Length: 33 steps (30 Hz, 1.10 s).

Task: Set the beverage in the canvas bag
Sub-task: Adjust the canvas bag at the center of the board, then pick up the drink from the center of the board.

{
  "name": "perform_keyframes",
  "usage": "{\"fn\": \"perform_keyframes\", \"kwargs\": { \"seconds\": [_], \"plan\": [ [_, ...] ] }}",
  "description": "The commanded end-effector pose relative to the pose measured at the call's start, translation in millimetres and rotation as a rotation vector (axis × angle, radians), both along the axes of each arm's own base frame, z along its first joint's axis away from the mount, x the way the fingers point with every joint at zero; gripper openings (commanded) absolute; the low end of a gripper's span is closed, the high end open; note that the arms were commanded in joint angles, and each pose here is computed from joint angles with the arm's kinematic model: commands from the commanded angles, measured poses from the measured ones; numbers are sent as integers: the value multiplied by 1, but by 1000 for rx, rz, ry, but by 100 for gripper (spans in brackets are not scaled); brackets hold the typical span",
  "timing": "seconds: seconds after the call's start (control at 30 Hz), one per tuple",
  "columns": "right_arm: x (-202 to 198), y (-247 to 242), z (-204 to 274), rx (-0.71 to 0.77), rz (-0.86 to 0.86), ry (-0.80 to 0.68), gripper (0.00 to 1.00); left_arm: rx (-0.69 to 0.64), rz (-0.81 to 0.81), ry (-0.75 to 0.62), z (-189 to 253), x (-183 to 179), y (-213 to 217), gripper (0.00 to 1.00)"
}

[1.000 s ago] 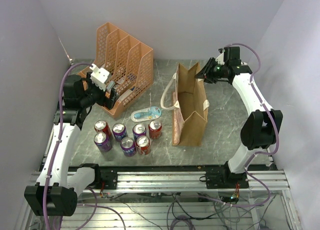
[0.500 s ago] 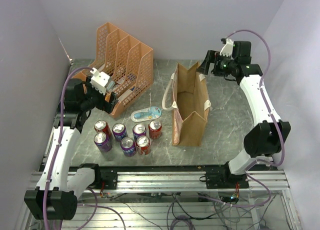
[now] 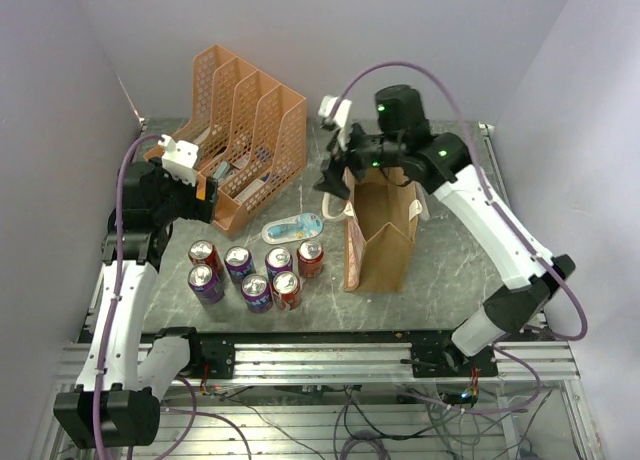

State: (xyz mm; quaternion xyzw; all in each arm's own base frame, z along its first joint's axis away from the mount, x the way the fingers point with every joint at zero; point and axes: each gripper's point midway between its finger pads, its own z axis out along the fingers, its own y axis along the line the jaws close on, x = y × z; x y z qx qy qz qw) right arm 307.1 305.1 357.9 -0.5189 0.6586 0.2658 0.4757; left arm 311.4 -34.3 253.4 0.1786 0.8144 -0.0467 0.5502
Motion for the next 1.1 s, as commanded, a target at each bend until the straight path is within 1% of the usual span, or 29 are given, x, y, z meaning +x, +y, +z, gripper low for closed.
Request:
{"fn": "perform_keyframes", "kwargs": {
  "seconds": [0.0, 0.17, 0.3, 0.47, 0.73, 0.9, 1.07],
  "plan": [
    [-30, 28, -51, -197, 224, 19, 92, -43, 144, -12, 10, -4, 21, 99],
    [-53, 48, -100, -351, 371, 77, 92, -88, 222, -15, 19, -10, 33, 99],
    [-61, 54, -136, -447, 441, 116, 92, -123, 230, -4, 23, -14, 32, 99],
    [-68, 55, -180, -558, 501, 178, 92, -103, 224, 23, 21, -20, 33, 100],
    [-69, 45, -224, -681, 483, 155, 95, -81, 227, 34, 17, -29, 35, 98],
    [-69, 39, -242, -722, 473, 165, 96, -83, 230, 26, 16, -31, 35, 98],
    [-63, 42, -255, -721, 448, 162, 95, -81, 236, 18, 18, -31, 38, 98]
  ]
}}
